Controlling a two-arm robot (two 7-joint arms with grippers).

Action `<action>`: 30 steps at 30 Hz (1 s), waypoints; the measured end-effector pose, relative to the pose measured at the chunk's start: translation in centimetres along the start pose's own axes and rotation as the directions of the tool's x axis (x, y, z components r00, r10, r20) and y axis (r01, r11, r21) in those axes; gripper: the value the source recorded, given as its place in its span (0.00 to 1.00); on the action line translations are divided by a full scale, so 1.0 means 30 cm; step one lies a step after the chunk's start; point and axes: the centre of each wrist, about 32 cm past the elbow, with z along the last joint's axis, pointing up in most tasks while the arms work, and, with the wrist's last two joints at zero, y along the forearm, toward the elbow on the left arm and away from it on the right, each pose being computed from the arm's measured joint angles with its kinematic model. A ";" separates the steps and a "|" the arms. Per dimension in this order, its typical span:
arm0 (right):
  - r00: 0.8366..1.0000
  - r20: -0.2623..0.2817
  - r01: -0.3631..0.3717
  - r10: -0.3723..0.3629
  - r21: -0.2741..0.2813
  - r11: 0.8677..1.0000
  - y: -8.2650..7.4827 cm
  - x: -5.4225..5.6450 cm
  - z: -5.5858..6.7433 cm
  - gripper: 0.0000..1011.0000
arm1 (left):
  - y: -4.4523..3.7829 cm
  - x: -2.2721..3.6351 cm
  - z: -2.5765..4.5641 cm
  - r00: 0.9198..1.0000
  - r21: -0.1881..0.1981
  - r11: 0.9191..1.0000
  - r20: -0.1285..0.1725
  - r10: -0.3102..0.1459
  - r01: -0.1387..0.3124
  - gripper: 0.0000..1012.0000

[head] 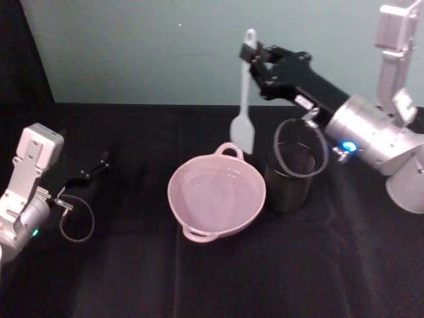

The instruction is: Use the one hand to pick up the spoon and stir the clear water in the bowl.

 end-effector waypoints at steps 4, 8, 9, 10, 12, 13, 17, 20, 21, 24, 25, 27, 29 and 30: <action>0.999 0.014 0.044 -0.044 -0.006 0.999 -0.041 0.031 0.015 0.12 | 0.000 0.000 0.000 1.000 0.000 1.000 0.000 0.000 0.000 1.00; 0.996 0.021 0.092 -0.092 -0.017 0.996 -0.089 0.060 0.015 0.12 | 0.000 0.000 0.000 1.000 0.000 1.000 0.000 0.000 0.000 1.00; 0.994 0.019 0.111 -0.110 -0.021 0.994 -0.107 0.070 0.011 0.12 | 0.000 0.000 0.000 1.000 0.000 1.000 0.000 0.000 0.000 1.00; 0.993 0.019 0.120 -0.119 -0.023 0.993 -0.116 0.075 0.008 0.12 | 0.000 0.000 0.000 1.000 0.000 1.000 0.000 0.000 0.000 1.00; 0.989 0.012 0.145 -0.145 -0.030 0.989 -0.140 0.089 -0.006 0.12 | 0.000 0.000 0.000 1.000 0.000 1.000 0.000 0.000 0.000 1.00; 0.988 0.009 0.152 -0.152 -0.033 0.988 -0.146 0.092 -0.012 0.12 | 0.000 0.000 0.000 1.000 0.000 1.000 0.000 0.000 0.000 1.00; 0.983 -0.015 0.183 -0.184 -0.048 0.982 -0.176 0.108 -0.050 0.12 | 0.000 0.000 0.000 1.000 0.000 1.000 0.000 0.000 0.000 1.00; 0.979 -0.037 0.200 -0.203 -0.058 0.978 -0.188 0.111 -0.091 0.12 | 0.000 0.000 0.000 1.000 0.000 1.000 0.000 0.000 0.000 1.00; 0.978 -0.043 0.203 -0.206 -0.059 0.977 -0.189 0.110 -0.098 0.12 | 0.000 0.000 0.000 1.000 0.000 1.000 0.000 0.000 0.000 1.00; 0.974 -0.074 0.212 -0.216 -0.062 0.975 -0.191 0.105 -0.136 0.12 | 0.000 0.000 0.000 1.000 0.000 1.000 0.000 0.000 0.000 1.00; 0.974 -0.074 0.212 -0.216 -0.062 0.975 -0.191 0.105 -0.136 0.12 | 0.000 0.000 0.000 1.000 0.000 1.000 0.000 0.000 0.000 1.00; 0.967 -0.114 0.221 -0.227 -0.058 0.973 -0.194 0.100 -0.174 0.12 | 0.000 0.000 0.000 1.000 0.000 1.000 0.000 0.000 0.000 1.00; 0.962 -0.140 0.229 -0.235 -0.055 0.972 -0.197 0.097 -0.196 0.12 | 0.000 0.000 0.000 1.000 0.000 1.000 0.000 0.000 0.000 1.00; 0.958 -0.158 0.233 -0.239 -0.051 0.971 -0.199 0.094 -0.211 0.12 | 0.000 0.000 0.000 1.000 0.000 1.000 0.000 0.000 0.000 1.00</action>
